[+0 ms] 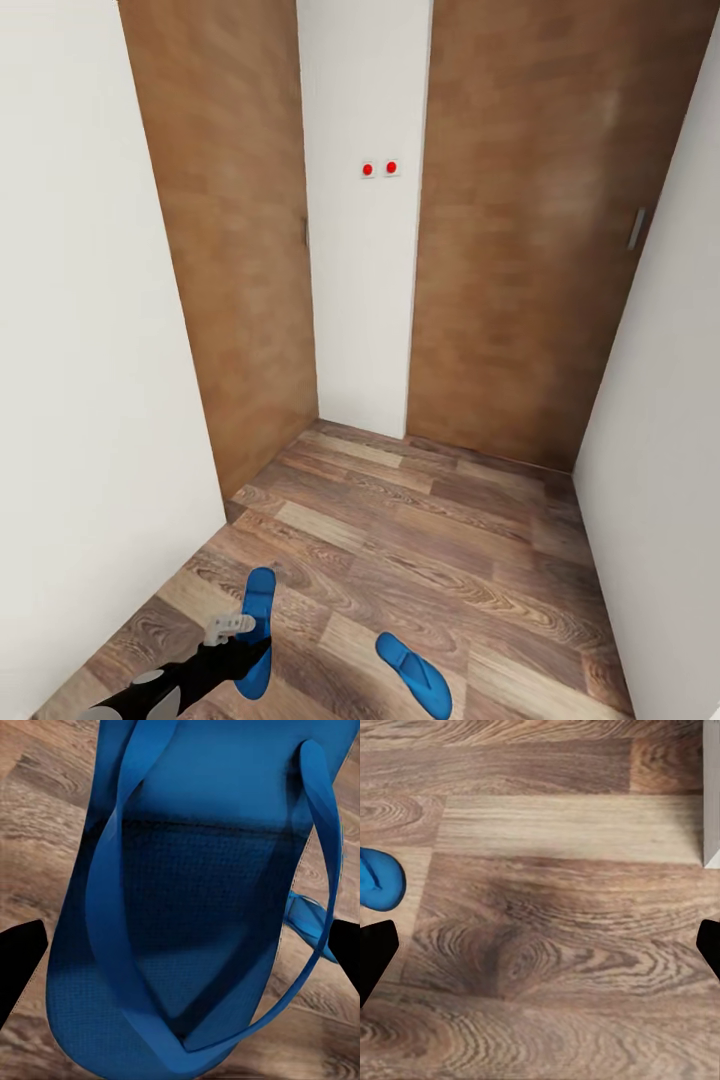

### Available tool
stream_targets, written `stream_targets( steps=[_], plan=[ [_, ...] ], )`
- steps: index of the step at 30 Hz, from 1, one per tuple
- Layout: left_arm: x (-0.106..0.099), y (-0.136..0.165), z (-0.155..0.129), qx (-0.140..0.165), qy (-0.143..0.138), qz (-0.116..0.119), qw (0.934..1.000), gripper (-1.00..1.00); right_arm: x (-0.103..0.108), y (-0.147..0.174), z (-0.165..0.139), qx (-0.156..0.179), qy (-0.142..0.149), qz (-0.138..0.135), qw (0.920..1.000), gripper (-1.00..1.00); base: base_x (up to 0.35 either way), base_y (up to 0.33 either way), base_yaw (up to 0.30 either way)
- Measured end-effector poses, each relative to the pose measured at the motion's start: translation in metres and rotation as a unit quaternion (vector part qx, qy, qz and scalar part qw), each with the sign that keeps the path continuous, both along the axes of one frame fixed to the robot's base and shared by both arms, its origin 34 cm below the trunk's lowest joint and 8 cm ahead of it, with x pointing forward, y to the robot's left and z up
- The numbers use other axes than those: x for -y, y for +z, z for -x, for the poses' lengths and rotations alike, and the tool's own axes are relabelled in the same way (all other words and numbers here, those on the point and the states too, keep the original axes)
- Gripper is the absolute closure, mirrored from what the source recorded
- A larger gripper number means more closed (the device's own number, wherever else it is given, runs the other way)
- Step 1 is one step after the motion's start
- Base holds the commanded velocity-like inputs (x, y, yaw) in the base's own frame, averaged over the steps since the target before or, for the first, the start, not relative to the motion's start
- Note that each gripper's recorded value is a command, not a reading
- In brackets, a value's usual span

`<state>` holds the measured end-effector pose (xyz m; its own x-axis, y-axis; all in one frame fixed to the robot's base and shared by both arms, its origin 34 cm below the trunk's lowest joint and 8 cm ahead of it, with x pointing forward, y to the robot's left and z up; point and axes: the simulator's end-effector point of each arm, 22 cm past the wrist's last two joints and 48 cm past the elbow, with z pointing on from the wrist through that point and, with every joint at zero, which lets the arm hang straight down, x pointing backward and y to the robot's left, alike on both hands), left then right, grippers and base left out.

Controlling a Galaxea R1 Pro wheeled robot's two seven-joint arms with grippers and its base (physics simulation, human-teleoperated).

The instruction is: In the bedroom, move the book from the bed onto either nightstand, and place the two sandals side by side next to the bed.

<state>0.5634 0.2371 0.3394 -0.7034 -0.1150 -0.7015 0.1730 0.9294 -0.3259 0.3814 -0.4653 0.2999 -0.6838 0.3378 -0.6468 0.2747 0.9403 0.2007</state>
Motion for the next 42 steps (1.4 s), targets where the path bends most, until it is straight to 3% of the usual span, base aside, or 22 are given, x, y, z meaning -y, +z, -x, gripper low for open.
stream_targets(
  steps=[42],
  plan=[
    [0.0001,-0.0005,0.0006,-0.001,-0.001,-0.001,1.0,1.0,0.0001,0.0009,-0.001,0.001,0.0,0.0,1.0,-1.0,0.0,0.0,0.288]
  ],
)
